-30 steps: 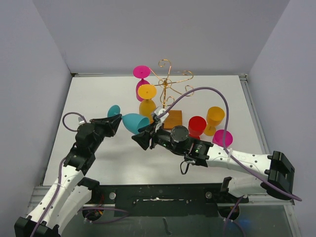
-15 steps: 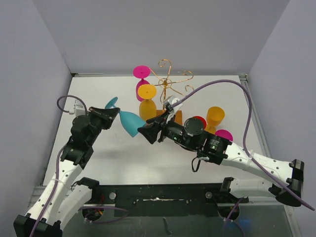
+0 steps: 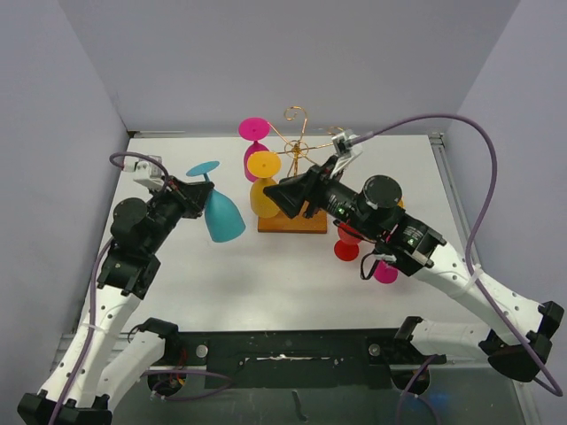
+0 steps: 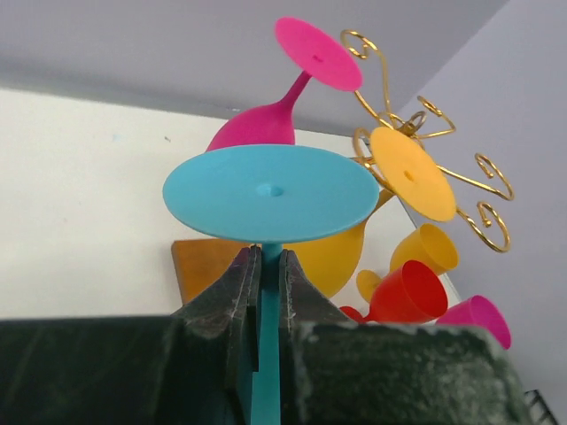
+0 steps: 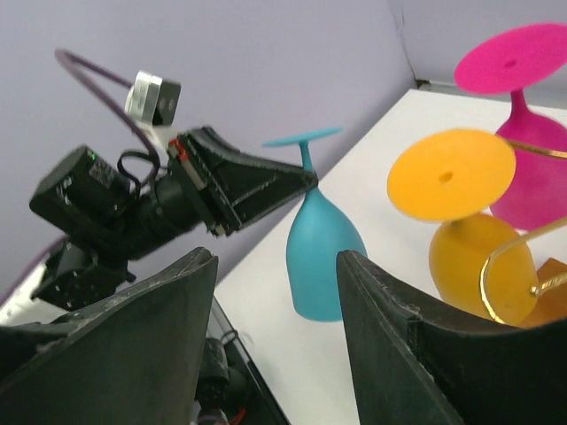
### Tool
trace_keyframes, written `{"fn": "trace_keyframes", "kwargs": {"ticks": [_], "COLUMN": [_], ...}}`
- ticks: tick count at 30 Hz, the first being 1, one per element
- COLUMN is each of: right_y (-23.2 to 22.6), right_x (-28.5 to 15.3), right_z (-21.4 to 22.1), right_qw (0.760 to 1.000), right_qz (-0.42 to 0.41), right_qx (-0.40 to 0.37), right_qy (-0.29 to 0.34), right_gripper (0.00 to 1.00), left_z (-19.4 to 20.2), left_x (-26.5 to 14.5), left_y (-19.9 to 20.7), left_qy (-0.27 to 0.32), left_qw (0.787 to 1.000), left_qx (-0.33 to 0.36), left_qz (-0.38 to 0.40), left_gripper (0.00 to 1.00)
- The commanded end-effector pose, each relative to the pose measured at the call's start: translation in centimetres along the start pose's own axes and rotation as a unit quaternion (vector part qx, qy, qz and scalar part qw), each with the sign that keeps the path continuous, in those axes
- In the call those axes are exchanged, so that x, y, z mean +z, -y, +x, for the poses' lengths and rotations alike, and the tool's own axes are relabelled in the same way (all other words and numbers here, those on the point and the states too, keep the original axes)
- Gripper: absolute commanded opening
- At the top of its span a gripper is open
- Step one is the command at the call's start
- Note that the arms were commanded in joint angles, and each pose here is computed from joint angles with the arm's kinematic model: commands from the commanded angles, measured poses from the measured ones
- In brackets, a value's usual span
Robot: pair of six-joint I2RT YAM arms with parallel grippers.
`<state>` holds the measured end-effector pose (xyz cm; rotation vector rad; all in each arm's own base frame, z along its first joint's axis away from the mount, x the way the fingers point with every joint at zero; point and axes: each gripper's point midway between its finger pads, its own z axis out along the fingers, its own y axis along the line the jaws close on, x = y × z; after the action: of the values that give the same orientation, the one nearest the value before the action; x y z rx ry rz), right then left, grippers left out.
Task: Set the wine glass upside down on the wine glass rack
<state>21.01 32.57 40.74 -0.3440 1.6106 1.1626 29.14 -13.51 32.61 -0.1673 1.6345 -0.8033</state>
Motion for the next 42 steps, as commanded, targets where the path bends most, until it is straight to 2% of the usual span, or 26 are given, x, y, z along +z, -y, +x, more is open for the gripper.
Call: {"fn": "trace_keyframes", "kwargs": {"ticks": [1, 9, 17, 23, 31, 39, 42], "right_y": [-2.4, -2.9, -4.5, -5.4, -5.4, -6.3, -6.4], "right_x": [0.3, 2.7, 4.8, 5.5, 7.3, 9.1, 9.4], "right_z": [-5.5, -6.3, -5.5, -7.1, -7.0, -6.6, -6.0], "right_qw": [0.997, 0.996, 0.991, 0.983, 0.969, 0.959, 0.955], "right_qz": [-0.030, -0.031, -0.077, -0.097, -0.096, -0.116, -0.122], "right_qx": [0.053, 0.087, 0.110, 0.155, 0.228, 0.255, 0.267], "right_qy": [0.038, 0.008, -0.027, 0.006, 0.000, -0.032, -0.044], "right_gripper": [0.57, 0.58, 0.58, 0.58, 0.51, 0.45, 0.40], "left_z": [-5.3, -8.0, -8.0, -7.6, -7.9, -8.2, -8.2], "left_x": [-1.3, -3.1, -3.5, -3.5, -3.6, -4.7, -4.5], "left_y": [4.8, 7.4, 8.8, 9.5, 10.3, 11.2, 11.0], "left_qy": [0.071, 0.124, 0.126, 0.125, 0.135, 0.157, 0.154], "left_qw": [0.985, 0.965, 0.953, 0.946, 0.935, 0.916, 0.915], "left_qx": [0.124, 0.190, 0.217, 0.227, 0.245, 0.281, 0.290], "left_qz": [0.092, 0.134, 0.171, 0.196, 0.219, 0.238, 0.236], "left_gripper": [0.00, 0.00, 0.00, 0.00, 0.00, 0.00, 0.00]}}
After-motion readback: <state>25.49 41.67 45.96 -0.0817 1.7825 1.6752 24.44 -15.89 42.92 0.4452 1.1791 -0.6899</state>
